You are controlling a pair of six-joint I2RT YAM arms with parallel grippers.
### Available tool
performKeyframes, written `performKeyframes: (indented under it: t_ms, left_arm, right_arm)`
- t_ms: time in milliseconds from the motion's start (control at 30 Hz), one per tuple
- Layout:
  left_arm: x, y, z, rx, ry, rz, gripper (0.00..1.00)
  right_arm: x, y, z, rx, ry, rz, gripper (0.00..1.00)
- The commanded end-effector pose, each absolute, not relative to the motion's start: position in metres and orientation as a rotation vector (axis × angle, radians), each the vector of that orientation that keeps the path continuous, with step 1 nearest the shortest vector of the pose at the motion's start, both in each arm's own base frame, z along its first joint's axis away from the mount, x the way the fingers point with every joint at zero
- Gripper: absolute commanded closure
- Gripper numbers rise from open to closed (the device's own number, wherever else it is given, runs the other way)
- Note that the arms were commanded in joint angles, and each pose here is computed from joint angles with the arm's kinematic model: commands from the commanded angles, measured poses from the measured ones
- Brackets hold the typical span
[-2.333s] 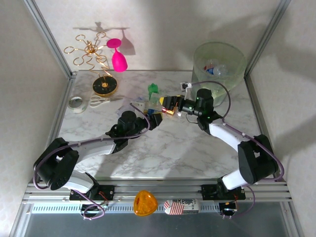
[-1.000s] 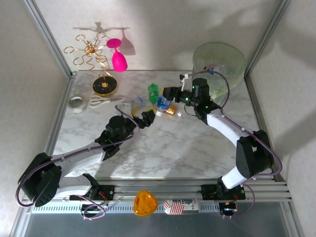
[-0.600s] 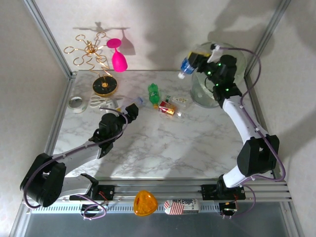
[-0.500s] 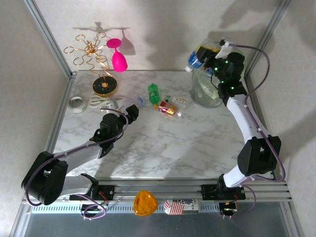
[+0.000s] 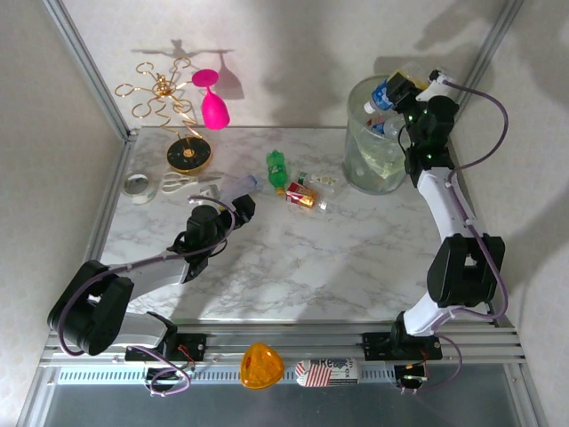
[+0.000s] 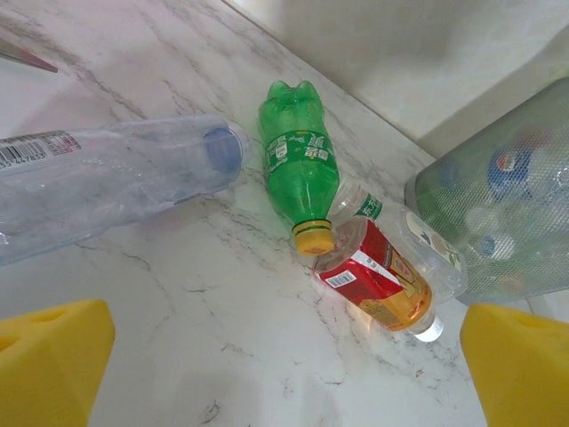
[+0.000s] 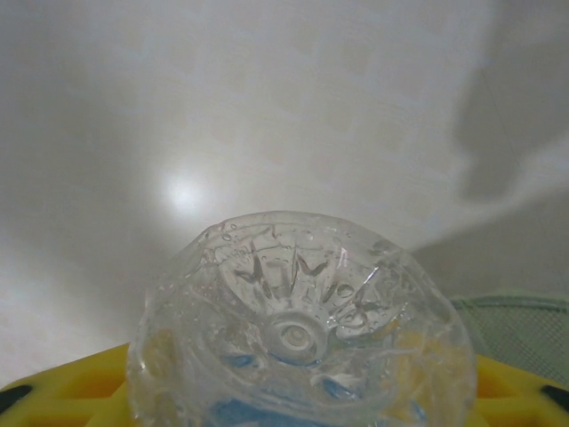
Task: Put the plastic bottles in the bin
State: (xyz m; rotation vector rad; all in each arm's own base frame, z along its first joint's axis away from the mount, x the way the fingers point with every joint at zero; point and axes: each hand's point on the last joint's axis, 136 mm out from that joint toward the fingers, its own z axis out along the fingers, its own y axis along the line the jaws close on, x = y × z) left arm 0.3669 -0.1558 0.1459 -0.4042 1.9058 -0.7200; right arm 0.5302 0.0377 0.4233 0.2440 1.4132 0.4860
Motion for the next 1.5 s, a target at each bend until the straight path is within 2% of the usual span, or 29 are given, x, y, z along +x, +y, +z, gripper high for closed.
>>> performKeyframes:
  t_ms: [0, 267, 567, 700, 800, 933, 1133, 1300, 1467]
  left_arm:
    - [0.369, -0.155, 0.152, -0.417, 1.881, -0.746, 0.00]
    - [0.367, -0.149, 0.157, -0.427, 1.871, -0.715, 0.00]
    - [0.373, -0.141, 0.167, -0.420, 1.857, -0.642, 0.00]
    - [0.383, -0.133, 0.180, -0.409, 1.837, -0.591, 0.00]
    - [0.393, -0.123, 0.192, -0.405, 1.815, -0.547, 0.00]
    - [0.410, -0.107, 0.201, -0.419, 1.797, -0.497, 0.00]
    - [0.439, -0.092, 0.183, -0.420, 1.877, -0.440, 0.01]
    - [0.467, -0.080, 0.151, -0.424, 2.008, -0.367, 0.00]
    - [0.488, -0.095, 0.114, -0.342, 2.158, -0.384, 0.00]
  right_arm:
    - [0.543, 0.033, 0.420, 0.247, 1.430, 0.436, 0.41]
    - [0.551, 0.032, 0.423, 0.229, 1.453, 0.400, 0.12]
    - [0.516, 0.041, 0.460, 0.137, 1.415, 0.387, 0.10]
    - [0.490, 0.071, 0.469, 0.044, 1.414, 0.461, 0.09]
    - [0.475, 0.100, 0.464, -0.026, 1.442, 0.528, 0.01]
    - [0.454, 0.151, 0.440, -0.119, 1.497, 0.628, 0.01]
    - [0.426, 0.223, 0.379, -0.265, 1.636, 0.757, 0.01]
    - [0.418, 0.253, 0.321, -0.348, 1.789, 0.756, 0.01]
    - [0.410, 0.269, 0.265, -0.399, 1.938, 0.757, 0.01]
